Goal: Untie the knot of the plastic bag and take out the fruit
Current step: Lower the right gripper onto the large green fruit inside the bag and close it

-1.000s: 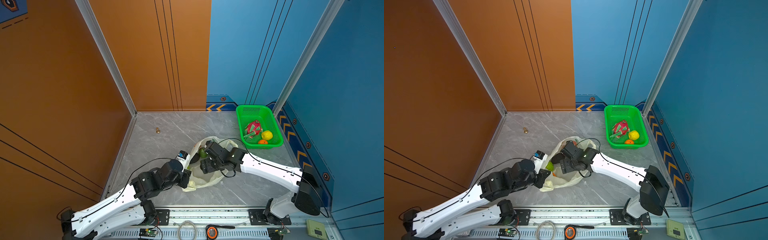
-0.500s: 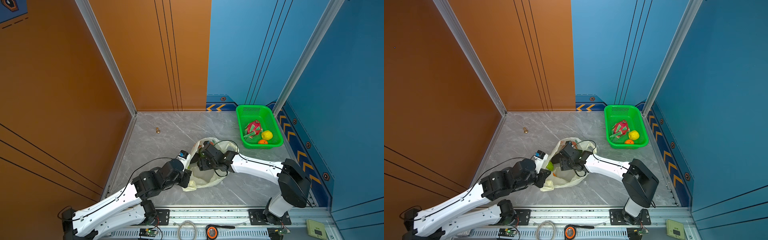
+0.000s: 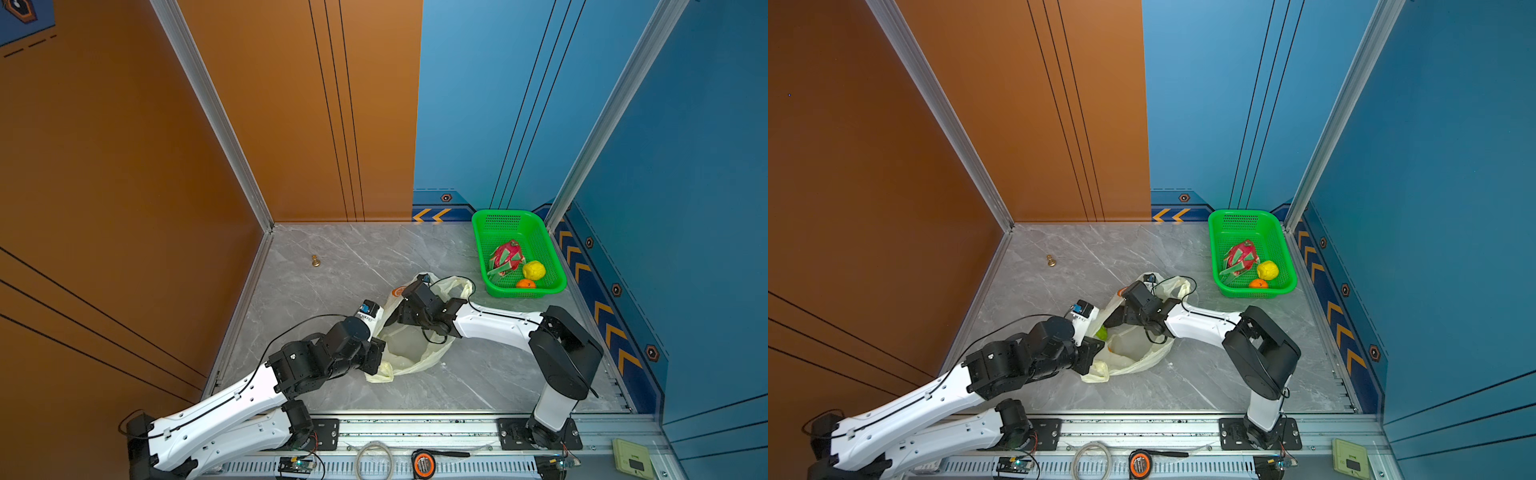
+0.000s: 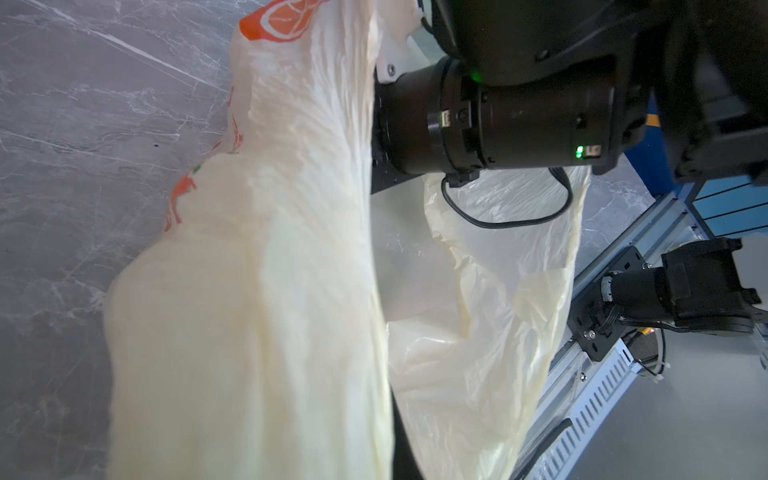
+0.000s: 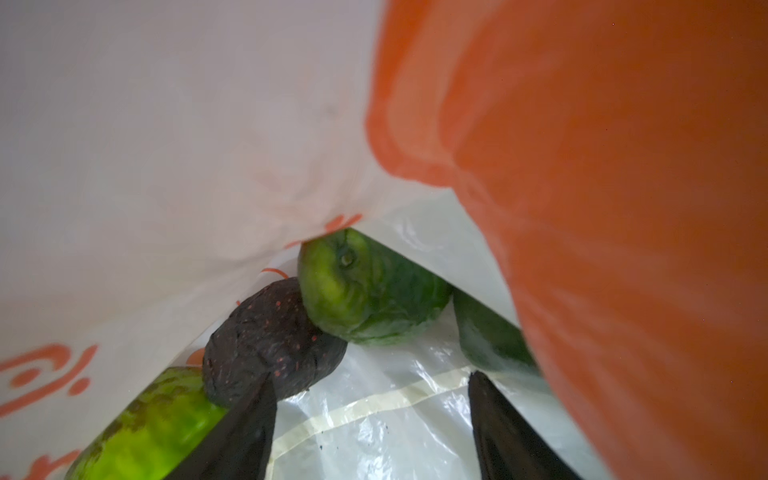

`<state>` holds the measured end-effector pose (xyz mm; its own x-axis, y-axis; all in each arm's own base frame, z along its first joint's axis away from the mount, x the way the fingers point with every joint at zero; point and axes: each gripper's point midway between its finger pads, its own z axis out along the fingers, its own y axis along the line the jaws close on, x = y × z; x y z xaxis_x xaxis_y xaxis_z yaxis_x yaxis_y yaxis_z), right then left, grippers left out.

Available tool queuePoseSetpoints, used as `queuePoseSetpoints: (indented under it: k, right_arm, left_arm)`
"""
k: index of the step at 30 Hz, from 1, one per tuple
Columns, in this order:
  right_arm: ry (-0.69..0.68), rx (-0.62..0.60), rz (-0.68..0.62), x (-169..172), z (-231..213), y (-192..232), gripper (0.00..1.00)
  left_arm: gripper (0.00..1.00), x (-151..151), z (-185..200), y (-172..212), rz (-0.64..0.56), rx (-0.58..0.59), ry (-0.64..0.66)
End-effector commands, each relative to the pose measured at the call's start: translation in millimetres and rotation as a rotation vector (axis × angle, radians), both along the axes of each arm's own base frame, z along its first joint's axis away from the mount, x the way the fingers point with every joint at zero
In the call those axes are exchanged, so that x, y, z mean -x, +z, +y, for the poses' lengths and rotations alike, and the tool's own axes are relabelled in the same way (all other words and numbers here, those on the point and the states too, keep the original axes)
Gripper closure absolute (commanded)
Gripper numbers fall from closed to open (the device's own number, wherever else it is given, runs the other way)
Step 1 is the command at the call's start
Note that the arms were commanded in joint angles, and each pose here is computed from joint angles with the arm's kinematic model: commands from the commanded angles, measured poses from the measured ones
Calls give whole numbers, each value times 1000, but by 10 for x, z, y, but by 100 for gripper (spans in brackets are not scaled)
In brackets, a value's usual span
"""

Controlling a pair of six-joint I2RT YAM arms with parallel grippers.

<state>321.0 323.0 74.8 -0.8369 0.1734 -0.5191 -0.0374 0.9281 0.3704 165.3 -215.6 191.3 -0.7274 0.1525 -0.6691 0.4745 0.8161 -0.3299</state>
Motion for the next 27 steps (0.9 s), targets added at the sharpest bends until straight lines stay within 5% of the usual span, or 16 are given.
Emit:
queuePoseSetpoints:
  k: [1,12,23,27]
  right_arm:
    - [-81,-46,-29,-159,36,41,27]
    - [-145,-74,-62,-347,103,-186,17]
    - [-169,-69,-48,-443,112,-401,28]
    - [-145,-62,-46,-436,131,-422,14]
  left_arm:
    - [100,26,-48,99,-1,36,-14]
    - [100,66,-59,96,7,45,-28]
    - [100,102,-44,98,9,59,-28]
    - [100,109,-37,100,9,63,-26]
